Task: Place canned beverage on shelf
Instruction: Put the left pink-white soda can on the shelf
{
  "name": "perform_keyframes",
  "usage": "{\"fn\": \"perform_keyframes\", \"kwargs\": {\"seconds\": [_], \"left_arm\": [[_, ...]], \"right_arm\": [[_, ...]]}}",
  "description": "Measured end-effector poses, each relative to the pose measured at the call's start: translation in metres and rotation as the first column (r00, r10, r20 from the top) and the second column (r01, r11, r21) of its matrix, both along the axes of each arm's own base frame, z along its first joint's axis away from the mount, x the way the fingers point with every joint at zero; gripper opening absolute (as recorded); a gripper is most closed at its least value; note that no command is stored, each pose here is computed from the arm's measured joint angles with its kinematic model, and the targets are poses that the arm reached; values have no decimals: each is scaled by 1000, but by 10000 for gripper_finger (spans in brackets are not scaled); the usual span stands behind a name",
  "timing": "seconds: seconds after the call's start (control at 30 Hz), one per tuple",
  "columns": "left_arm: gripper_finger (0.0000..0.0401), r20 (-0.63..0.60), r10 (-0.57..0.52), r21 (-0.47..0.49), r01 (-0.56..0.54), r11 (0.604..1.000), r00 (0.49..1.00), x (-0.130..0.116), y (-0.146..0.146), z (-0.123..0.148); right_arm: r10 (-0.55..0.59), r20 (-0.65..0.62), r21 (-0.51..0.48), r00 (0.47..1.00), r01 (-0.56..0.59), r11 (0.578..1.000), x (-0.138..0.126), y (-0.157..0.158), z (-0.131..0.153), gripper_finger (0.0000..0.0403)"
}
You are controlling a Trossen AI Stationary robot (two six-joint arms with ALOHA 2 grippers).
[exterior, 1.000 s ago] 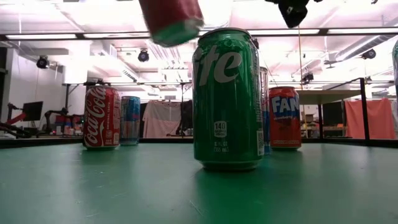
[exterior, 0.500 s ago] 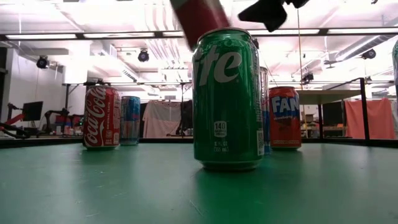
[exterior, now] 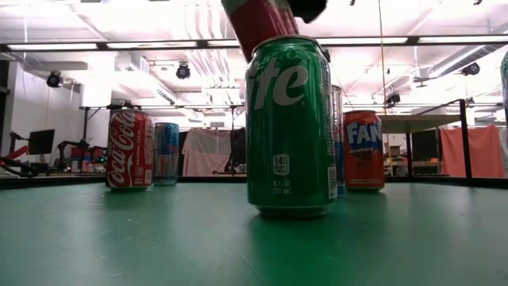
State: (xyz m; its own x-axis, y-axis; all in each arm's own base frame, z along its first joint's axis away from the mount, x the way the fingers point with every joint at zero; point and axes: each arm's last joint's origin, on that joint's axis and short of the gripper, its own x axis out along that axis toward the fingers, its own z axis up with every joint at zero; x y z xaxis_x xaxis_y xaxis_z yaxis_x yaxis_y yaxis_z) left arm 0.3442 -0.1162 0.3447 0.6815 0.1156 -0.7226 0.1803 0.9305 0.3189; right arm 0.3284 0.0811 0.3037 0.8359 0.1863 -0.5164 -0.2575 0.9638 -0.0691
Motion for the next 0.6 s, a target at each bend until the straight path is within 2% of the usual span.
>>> {"fn": "perform_keyframes", "kwargs": {"seconds": [0.27, 0.37, 0.47, 0.53, 0.6], "left_arm": [[279, 15, -15, 18, 15, 1000, 1000, 0, 0, 8], [279, 17, -22, 24, 22, 999, 1000, 0, 1, 9], [279, 15, -24, 25, 24, 999, 1000, 0, 1, 9], [301, 13, -29, 29, 29, 999, 999, 0, 1, 8], [339, 15, -35, 38, 35, 999, 999, 0, 1, 9]], "right_arm": [[-6, -6, -34, 1000, 6, 999, 23, -3, -2, 364], [-4, 1, -32, 1000, 4, 999, 24, -3, 1, 335], [-10, 0, -27, 1000, 10, 1000, 24, -3, 1, 284], [-14, 0, -24, 1000, 14, 1000, 24, -4, 1, 277], [-25, -6, -14, 1000, 25, 1000, 24, -5, 1, 277]]}}
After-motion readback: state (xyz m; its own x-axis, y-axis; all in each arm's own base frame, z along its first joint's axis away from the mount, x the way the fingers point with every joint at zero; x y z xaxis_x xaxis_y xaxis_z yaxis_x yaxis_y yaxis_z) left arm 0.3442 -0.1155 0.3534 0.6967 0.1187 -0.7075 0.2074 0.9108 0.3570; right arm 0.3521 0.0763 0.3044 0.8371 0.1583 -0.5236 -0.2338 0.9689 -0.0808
